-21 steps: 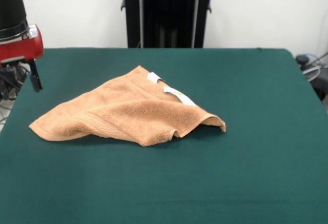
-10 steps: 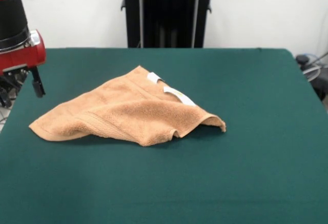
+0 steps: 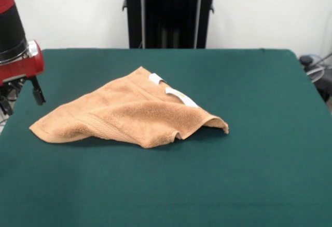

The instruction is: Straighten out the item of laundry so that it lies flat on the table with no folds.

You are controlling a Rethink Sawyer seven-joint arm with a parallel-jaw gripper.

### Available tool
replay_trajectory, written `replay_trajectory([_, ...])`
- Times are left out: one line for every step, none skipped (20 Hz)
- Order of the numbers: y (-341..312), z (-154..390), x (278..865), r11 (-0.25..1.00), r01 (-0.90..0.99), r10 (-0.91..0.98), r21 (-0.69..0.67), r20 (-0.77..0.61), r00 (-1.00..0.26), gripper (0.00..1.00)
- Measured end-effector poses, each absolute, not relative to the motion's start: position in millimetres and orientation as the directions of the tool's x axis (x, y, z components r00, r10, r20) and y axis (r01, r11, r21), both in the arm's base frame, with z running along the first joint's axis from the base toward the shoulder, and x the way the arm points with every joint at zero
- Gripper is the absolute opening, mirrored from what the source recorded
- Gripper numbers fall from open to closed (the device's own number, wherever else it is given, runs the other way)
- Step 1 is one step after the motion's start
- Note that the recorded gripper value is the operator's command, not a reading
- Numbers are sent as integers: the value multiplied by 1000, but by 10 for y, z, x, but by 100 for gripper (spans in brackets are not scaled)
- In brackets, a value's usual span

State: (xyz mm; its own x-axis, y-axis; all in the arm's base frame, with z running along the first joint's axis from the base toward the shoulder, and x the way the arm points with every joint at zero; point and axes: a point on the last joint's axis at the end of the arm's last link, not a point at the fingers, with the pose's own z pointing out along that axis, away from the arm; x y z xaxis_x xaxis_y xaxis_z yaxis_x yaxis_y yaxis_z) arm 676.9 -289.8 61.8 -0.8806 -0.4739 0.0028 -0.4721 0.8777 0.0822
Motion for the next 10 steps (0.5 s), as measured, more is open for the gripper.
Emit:
replay_trajectory([-2910, 597, 6770, 879, -470, -472, 85, 4, -882, 100])
replay_trajectory([-2923, 576, 6772, 880, -467, -470, 89, 6, -883, 100])
replay_trajectory([-2945, 540, 6781, 881, -463, -466, 94, 8, -885, 100])
replay_trajectory([-2975, 501, 6798, 883, -459, -462, 97, 11, -887, 100])
replay_trajectory([-3006, 468, 6815, 884, -457, -460, 97, 16, -888, 100])
replay_trajectory([-3022, 453, 6826, 885, -456, -460, 97, 19, -888, 100])
replay_trajectory([-3043, 434, 6843, 885, -455, -459, 97, 23, -888, 100])
replay_trajectory([-3082, 403, 6873, 886, -454, -459, 95, 32, -888, 100])
replay_trajectory([-3107, 389, 6886, 886, -455, -460, 93, 38, -887, 100])
replay_trajectory([-3126, 380, 6893, 885, -456, -461, 92, 43, -886, 100])
